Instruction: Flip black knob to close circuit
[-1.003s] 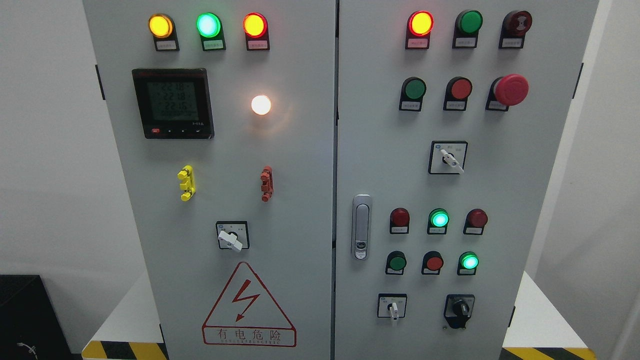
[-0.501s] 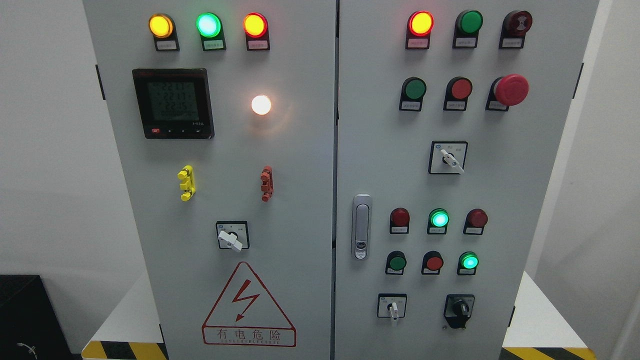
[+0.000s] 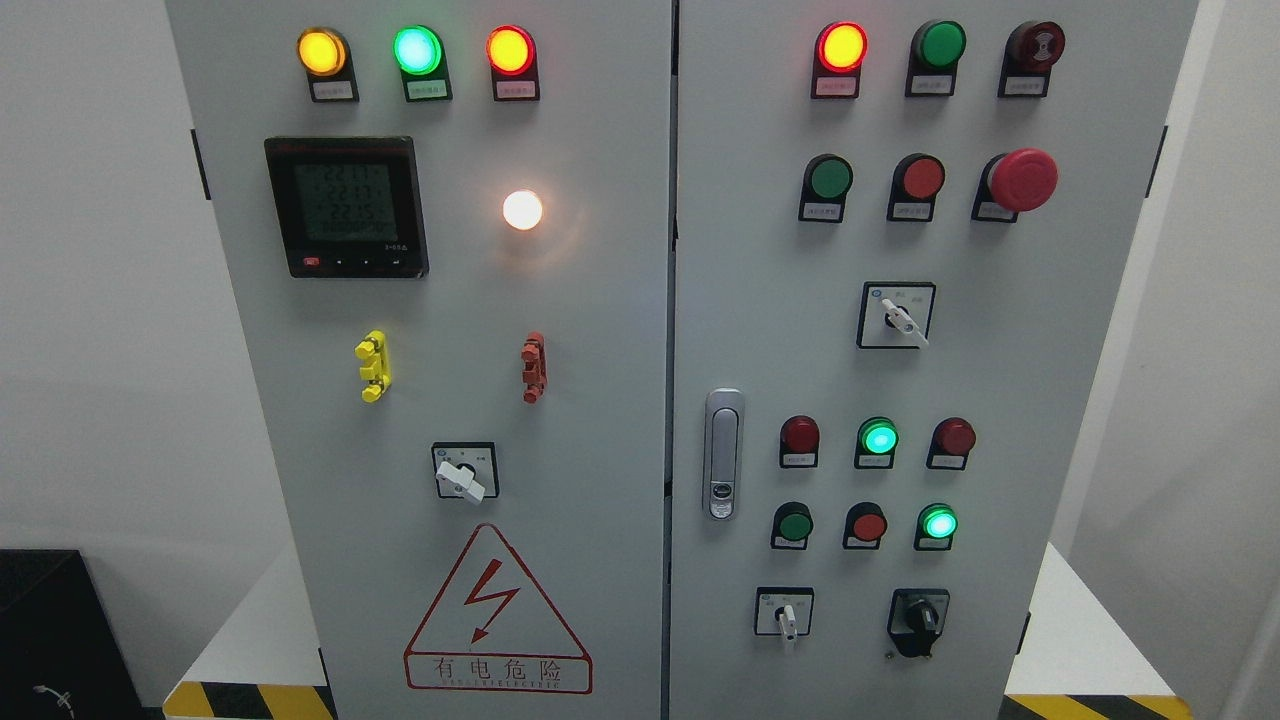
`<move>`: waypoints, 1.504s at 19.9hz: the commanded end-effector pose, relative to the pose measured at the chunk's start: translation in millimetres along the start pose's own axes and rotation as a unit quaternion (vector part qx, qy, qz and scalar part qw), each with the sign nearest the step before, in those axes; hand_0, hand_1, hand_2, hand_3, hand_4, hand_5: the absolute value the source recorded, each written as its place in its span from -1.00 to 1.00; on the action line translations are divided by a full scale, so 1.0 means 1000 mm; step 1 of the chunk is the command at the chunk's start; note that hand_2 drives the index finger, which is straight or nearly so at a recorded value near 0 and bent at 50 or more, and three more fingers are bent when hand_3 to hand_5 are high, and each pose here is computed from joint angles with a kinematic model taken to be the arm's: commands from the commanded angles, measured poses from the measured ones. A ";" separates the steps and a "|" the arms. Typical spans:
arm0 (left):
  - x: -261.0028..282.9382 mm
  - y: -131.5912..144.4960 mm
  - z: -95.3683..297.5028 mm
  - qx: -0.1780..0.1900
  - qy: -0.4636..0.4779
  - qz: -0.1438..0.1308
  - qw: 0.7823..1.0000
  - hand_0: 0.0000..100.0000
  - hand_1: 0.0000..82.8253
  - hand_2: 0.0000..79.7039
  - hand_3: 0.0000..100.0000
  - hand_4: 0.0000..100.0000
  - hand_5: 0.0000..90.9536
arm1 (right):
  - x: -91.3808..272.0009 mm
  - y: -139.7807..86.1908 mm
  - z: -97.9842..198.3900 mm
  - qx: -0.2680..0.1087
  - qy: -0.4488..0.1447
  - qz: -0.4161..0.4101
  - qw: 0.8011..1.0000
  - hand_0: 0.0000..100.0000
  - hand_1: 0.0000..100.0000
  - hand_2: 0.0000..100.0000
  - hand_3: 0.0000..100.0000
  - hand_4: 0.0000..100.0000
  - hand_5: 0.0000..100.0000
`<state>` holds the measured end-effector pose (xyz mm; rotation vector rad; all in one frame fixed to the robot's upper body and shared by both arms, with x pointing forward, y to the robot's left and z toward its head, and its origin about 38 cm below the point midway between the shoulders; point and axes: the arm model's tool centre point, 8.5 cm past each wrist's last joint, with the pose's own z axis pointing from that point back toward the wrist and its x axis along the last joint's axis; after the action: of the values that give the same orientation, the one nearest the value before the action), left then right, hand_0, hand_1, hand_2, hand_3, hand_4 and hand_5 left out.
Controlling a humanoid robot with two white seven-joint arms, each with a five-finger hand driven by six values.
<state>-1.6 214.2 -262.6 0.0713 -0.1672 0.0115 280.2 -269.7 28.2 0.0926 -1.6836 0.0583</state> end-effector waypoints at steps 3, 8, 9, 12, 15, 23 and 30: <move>-0.007 -0.001 0.002 -0.004 0.009 -0.022 1.000 -1.00 -1.00 -1.00 -1.00 -1.00 -1.00 | 0.057 0.009 -0.031 0.005 -0.073 0.093 0.993 -1.00 -0.37 -0.22 0.22 0.04 -0.28; -0.007 -0.001 0.002 -0.004 0.009 -0.022 1.000 -1.00 -1.00 -1.00 -1.00 -1.00 -1.00 | 0.064 0.009 -0.040 -0.014 -0.064 0.174 0.983 -1.00 -0.20 0.16 0.51 0.23 0.09; -0.007 -0.001 0.002 -0.004 0.009 -0.022 1.000 -1.00 -1.00 -1.00 -1.00 -1.00 -1.00 | 0.064 0.008 -0.040 -0.015 -0.060 0.187 0.980 -0.95 -0.16 0.26 0.59 0.30 0.21; -0.007 -0.001 0.002 -0.004 0.010 -0.022 1.000 -1.00 -1.00 -1.00 -1.00 -1.00 -1.00 | 0.067 0.008 -0.041 -0.012 -0.051 0.245 0.968 -0.91 -0.11 0.41 0.71 0.37 0.36; -0.007 -0.001 0.002 -0.004 0.010 -0.022 1.000 -1.00 -1.00 -1.00 -1.00 -1.00 -1.00 | 0.072 0.007 -0.048 -0.018 -0.050 0.286 0.957 -0.92 -0.11 0.46 0.77 0.43 0.43; -0.007 -0.001 0.002 -0.004 0.009 -0.022 1.000 -1.00 -1.00 -1.00 -1.00 -1.00 -1.00 | 0.078 -0.003 -0.057 -0.038 -0.035 0.391 0.919 -0.91 -0.18 0.50 0.81 0.46 0.49; -0.007 -0.001 0.002 -0.004 0.009 -0.022 1.000 -1.00 -1.00 -1.00 -1.00 -1.00 -1.00 | 0.078 -0.018 -0.067 -0.065 -0.020 0.453 0.889 -0.92 -0.20 0.49 0.81 0.46 0.49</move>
<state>-1.7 214.2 -262.6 0.0713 -0.1662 0.0115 332.0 -270.2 109.0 -0.6764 -1.6896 0.5948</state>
